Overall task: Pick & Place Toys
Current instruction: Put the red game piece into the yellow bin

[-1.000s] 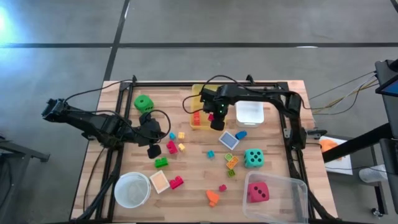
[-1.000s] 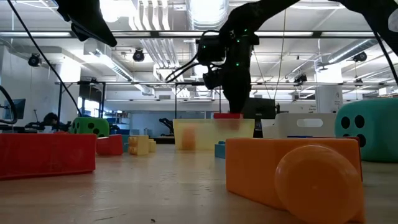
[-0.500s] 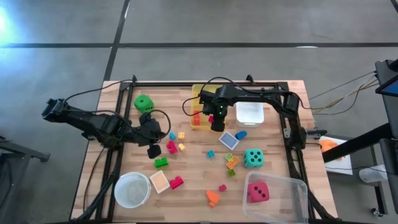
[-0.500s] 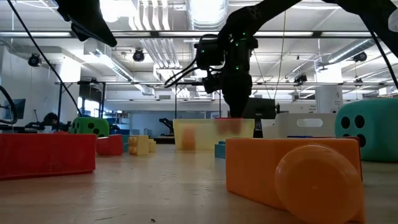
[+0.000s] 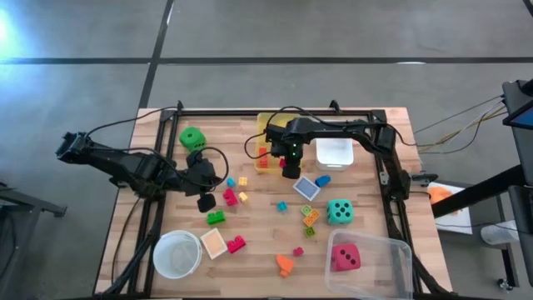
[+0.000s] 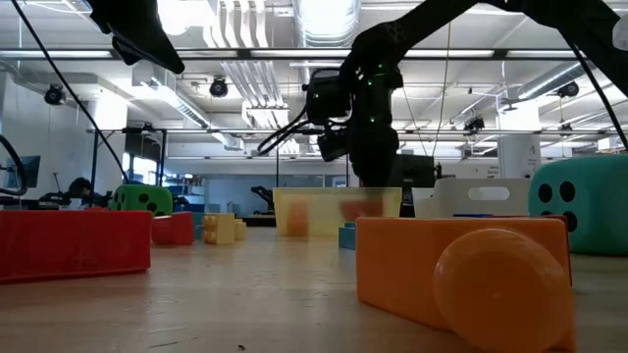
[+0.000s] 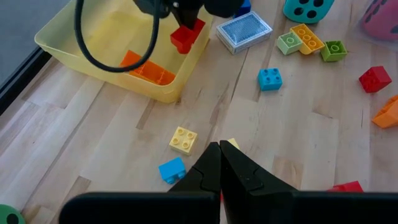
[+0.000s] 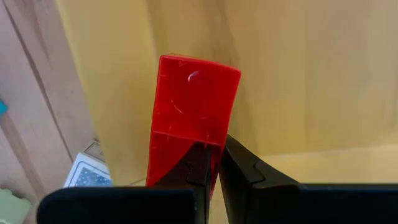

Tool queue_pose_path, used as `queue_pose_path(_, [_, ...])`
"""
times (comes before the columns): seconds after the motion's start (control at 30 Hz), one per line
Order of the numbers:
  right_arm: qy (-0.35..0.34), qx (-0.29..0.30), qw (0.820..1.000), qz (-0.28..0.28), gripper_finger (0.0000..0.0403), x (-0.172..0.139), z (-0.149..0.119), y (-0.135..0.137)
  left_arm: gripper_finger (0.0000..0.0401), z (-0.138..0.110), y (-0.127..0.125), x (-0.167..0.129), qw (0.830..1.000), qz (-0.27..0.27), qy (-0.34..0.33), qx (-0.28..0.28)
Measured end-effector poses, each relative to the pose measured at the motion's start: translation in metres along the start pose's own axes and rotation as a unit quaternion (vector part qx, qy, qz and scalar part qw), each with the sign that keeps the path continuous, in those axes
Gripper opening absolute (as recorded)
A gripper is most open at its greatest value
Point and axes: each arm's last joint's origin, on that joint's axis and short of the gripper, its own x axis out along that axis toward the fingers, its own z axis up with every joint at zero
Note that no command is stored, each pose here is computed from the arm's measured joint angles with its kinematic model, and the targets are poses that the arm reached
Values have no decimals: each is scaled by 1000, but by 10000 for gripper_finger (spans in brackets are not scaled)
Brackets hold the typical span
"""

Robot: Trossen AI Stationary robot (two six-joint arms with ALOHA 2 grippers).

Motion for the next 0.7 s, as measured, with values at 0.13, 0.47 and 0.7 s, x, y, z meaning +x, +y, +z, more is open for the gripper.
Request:
queue_pose_path(0.13, [2, -1, 1000, 0, 15, 2, 0, -1, 0, 0, 0, 0, 1000, 0, 0, 0])
queue_pose_path(0.47, [3, -1, 1000, 0, 15, 3, 1, -1, 0, 0, 0, 0, 1000, 0, 0, 0])
queue_pose_path(0.7, [3, 0, 1000, 0, 15, 3, 1, -1, 0, 0, 0, 0, 1000, 0, 0, 0])
